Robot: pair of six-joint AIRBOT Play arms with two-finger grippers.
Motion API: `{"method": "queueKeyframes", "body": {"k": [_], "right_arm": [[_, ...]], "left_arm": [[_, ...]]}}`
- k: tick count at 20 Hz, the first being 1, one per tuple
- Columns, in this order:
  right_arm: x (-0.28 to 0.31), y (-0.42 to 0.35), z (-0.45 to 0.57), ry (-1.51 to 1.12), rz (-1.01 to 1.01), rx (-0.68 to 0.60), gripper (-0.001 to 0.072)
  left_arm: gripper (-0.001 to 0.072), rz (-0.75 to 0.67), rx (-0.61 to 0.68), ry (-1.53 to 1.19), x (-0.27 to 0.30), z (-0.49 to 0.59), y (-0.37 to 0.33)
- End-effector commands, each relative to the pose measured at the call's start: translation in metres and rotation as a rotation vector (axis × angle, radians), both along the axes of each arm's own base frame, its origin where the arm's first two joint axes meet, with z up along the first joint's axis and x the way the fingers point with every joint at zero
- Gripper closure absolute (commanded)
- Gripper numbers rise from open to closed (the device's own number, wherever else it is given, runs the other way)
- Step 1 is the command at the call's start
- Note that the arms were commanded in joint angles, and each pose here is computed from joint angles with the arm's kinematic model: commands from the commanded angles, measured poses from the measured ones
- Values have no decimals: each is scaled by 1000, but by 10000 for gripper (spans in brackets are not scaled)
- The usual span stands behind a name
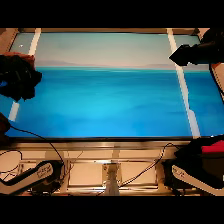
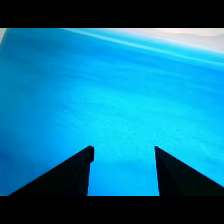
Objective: Fold the clothes and pants, and hang the long-sleeved shirts on hangers.
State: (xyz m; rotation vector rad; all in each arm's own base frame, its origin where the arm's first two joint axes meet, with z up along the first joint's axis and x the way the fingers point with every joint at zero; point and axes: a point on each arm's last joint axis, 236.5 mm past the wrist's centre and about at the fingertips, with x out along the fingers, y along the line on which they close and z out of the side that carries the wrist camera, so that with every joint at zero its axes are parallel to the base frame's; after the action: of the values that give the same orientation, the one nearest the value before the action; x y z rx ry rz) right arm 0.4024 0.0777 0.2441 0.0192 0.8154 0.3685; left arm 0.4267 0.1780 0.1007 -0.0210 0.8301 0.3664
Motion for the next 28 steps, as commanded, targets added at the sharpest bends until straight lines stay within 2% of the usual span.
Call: {"method": "queueKeyframes", "body": {"k": [1,19,20,21,22,24,26,28], "right_arm": [[-1,1,0,3,3,0,265],[7,0,6,-36,-12,9,266],[10,-1,9,-51,-17,11,266],[12,-1,11,-64,-21,13,265],[15,-1,14,-80,-26,16,266],[19,-2,18,-102,-33,20,265],[23,-3,22,-126,-40,24,265],[26,-3,26,-148,-47,27,265]], "left_arm": [[494,-1,1,-1,0,0,0],[492,22,-28,-24,5,-1,-1],[428,32,-32,-36,10,-4,2],[237,33,-32,-43,15,-9,5],[103,34,-33,-52,22,-15,7],[101,29,-33,-55,36,-33,11],[-8,18,-32,-53,51,-56,14],[-8,4,-31,-62,66,-76,14]]}}
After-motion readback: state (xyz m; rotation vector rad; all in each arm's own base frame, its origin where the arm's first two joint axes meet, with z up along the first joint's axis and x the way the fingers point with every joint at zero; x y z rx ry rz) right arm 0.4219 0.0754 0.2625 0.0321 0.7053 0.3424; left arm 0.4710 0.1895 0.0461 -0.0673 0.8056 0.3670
